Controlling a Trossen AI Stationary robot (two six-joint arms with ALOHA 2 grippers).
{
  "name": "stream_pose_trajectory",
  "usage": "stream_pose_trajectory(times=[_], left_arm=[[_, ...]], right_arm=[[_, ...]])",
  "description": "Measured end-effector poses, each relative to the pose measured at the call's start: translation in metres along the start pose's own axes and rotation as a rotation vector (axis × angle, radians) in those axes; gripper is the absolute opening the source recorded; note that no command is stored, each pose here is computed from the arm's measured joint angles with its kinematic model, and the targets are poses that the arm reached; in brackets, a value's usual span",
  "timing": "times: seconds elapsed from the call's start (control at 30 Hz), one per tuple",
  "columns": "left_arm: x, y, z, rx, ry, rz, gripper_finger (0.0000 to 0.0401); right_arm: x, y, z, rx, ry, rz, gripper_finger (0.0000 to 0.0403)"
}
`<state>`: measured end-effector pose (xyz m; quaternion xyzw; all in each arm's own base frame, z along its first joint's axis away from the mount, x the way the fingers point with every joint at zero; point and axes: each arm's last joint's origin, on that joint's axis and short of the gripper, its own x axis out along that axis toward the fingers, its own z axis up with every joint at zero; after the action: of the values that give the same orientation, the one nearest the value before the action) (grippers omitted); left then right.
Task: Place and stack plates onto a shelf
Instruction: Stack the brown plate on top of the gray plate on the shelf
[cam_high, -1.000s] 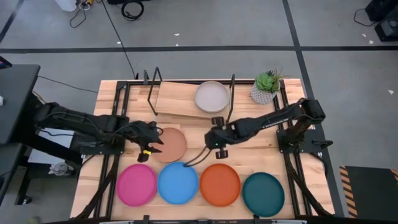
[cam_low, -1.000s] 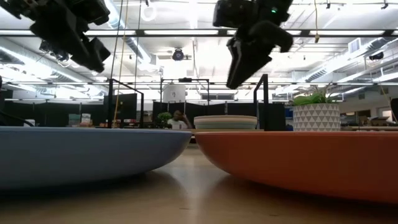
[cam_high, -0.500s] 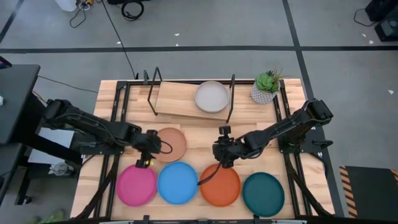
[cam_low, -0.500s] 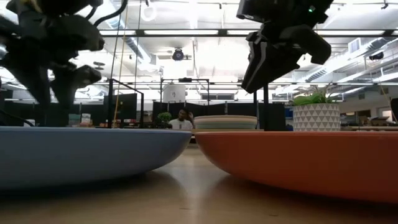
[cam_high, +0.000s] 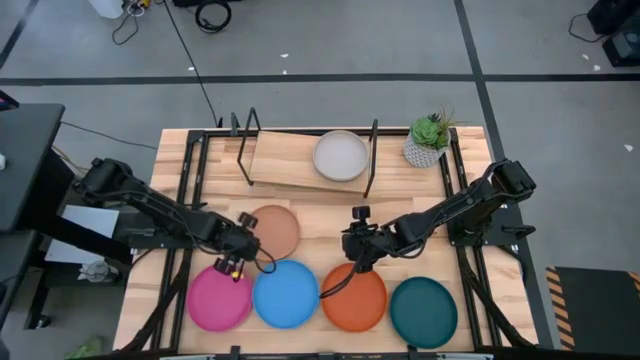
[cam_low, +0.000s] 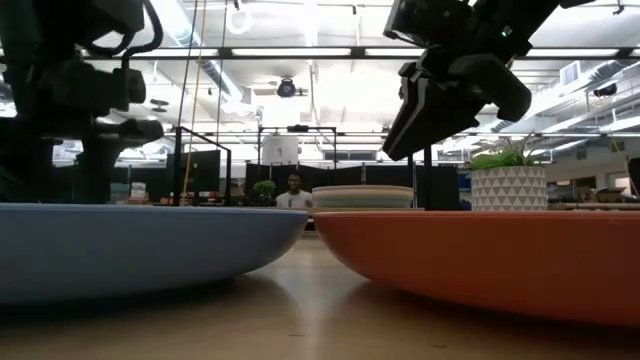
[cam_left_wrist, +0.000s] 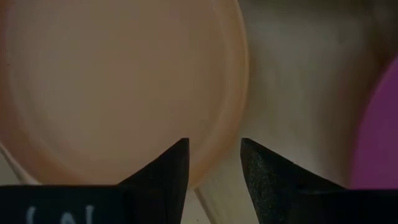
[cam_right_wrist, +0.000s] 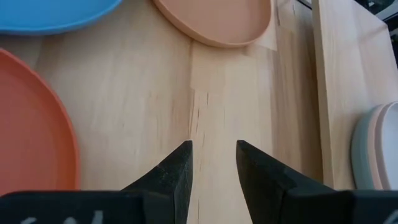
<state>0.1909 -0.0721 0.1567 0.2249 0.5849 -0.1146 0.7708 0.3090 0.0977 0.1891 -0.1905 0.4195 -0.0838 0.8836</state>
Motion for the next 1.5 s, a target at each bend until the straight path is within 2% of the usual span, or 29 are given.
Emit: stream_pose_trajectory(times=[0.23,0.47,0.53,0.73,0.97,1.1,1.27,1.5], left_arm=[[0.013,-0.004,0.001,0.040,0.066,-0.006,0.0116],[0.017,-0.005,0.001,0.057,0.088,-0.003,0.0028],[0.017,-0.005,0.001,0.053,0.089,0.001,0.0014],[0.005,-0.002,0.014,0.043,0.051,-0.039,0.0014],[-0.032,0.016,0.047,-0.004,-0.016,-0.075,0.0014],[-0.049,0.035,0.062,0.012,-0.094,-0.030,0.0014],[-0.062,0.056,0.073,0.078,-0.156,0.062,0.0014],[-0.053,0.098,0.078,0.165,-0.216,0.192,0.0014]], right_arm=[[0.002,0.001,-0.001,-0.002,-0.028,0.001,0.0129],[0.002,0.001,-0.001,0.004,-0.030,0.001,0.0129],[0.002,0.001,-0.001,0.009,-0.034,0.001,0.0129],[0.002,0.001,0.001,0.015,-0.044,0.002,0.0129],[0.000,0.006,-0.004,0.012,-0.009,0.010,0.0129],[-0.001,0.008,-0.006,0.007,-0.003,0.014,0.0128],[-0.008,0.004,-0.020,0.061,0.002,-0.008,0.0122],[-0.036,-0.008,-0.035,0.174,-0.120,-0.035,0.0120]])
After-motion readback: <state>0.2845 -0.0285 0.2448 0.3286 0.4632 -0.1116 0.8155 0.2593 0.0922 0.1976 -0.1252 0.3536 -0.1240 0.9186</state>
